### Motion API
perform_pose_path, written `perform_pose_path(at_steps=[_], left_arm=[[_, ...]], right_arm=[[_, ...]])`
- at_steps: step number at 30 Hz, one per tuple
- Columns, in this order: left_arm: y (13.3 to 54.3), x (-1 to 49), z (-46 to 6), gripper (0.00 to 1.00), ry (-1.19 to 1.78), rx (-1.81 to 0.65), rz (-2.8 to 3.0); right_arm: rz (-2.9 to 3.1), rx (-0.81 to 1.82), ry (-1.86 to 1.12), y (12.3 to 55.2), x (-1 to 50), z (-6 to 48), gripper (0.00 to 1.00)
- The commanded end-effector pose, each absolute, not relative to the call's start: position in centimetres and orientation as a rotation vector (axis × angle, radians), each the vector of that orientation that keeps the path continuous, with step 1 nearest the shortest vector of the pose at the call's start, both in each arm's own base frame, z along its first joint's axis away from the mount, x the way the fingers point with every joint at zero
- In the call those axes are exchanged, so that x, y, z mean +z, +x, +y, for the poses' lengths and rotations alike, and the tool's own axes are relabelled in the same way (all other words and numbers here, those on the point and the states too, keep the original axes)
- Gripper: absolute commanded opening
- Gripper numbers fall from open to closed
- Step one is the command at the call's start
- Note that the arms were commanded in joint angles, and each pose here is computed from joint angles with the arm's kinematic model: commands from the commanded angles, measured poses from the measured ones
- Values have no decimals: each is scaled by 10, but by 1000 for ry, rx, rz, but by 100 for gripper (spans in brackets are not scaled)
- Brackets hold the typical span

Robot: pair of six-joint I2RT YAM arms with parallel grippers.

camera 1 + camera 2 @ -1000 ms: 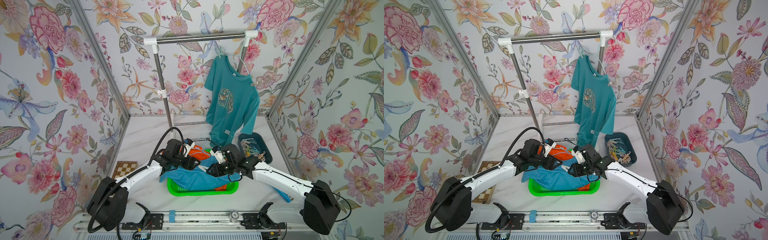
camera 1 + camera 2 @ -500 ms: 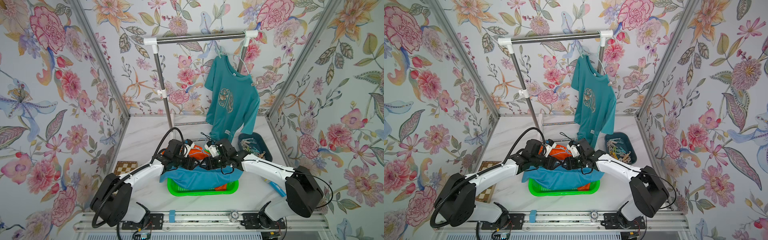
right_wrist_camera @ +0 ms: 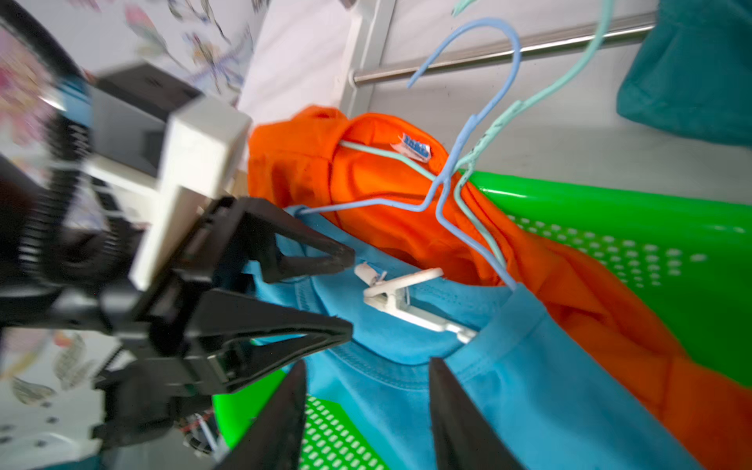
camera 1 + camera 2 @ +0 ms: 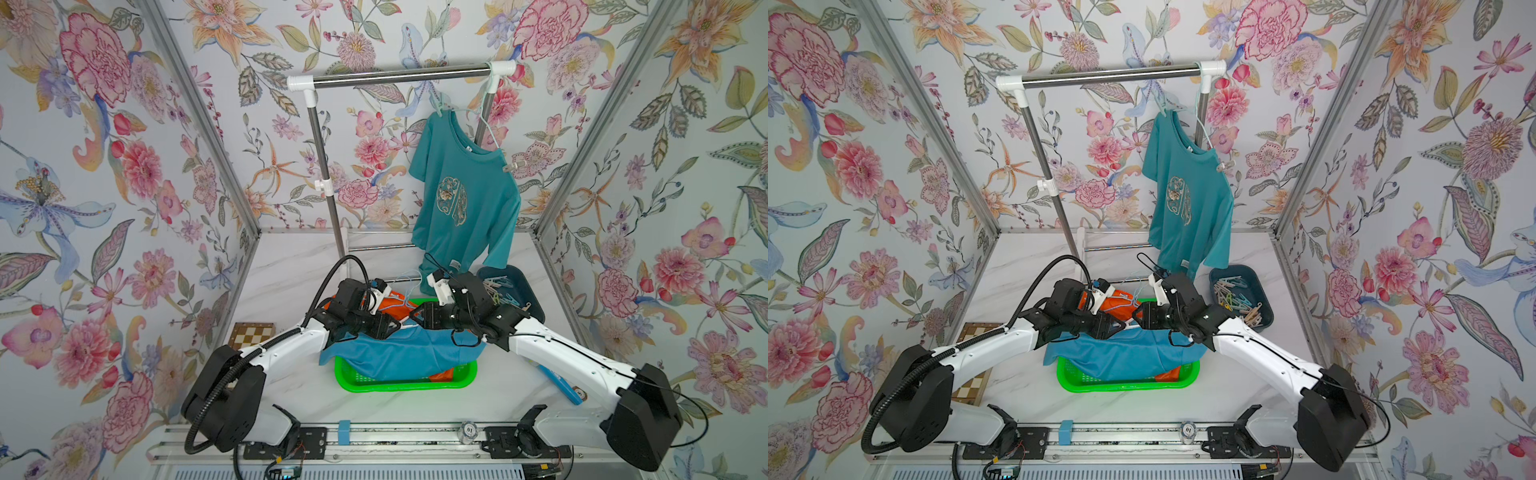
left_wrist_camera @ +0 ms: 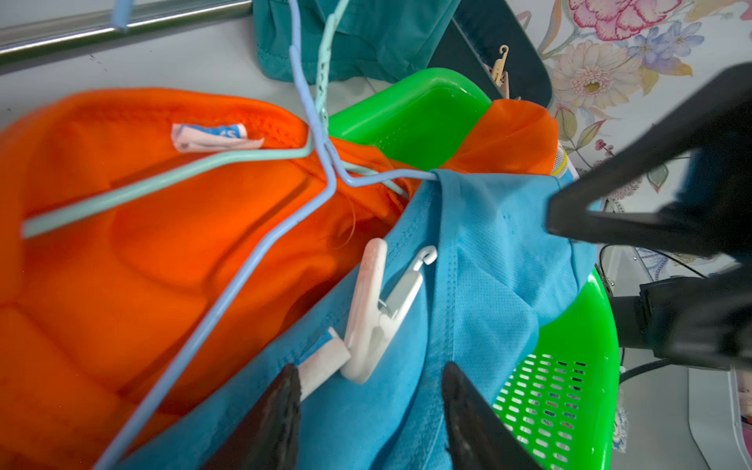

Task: Use clothespins to secure the t-shirt on both sides of the hanger
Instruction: Adjust the clothespin at the basket, then pick up the clothespin from the basket.

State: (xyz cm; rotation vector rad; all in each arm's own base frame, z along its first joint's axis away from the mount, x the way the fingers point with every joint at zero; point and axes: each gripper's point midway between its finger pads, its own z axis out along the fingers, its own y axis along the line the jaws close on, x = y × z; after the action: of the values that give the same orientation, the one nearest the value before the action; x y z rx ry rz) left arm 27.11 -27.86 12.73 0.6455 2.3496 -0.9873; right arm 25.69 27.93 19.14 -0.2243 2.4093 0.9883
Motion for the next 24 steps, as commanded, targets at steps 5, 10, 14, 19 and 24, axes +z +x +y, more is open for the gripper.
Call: perform_pose_path(at_steps=[5, 10, 14, 19, 24], left_arm=[[257, 147, -289, 48, 627, -1123, 2264], [252, 150, -281, 47, 616, -1085, 2250], [261, 159, -259, 46, 580, -913, 2242], [265, 169, -240, 46, 538, -862, 2221], [264, 170, -230, 46, 516, -847, 2217]], right_arm=[[2552, 1103, 168, 239, 160, 278, 60], [2571, 1113, 310, 247, 148, 296, 70], [2580, 1139, 392, 253, 139, 315, 72], [2606, 1077, 452, 268, 126, 324, 72], [2613, 983, 465, 291, 119, 325, 68]])
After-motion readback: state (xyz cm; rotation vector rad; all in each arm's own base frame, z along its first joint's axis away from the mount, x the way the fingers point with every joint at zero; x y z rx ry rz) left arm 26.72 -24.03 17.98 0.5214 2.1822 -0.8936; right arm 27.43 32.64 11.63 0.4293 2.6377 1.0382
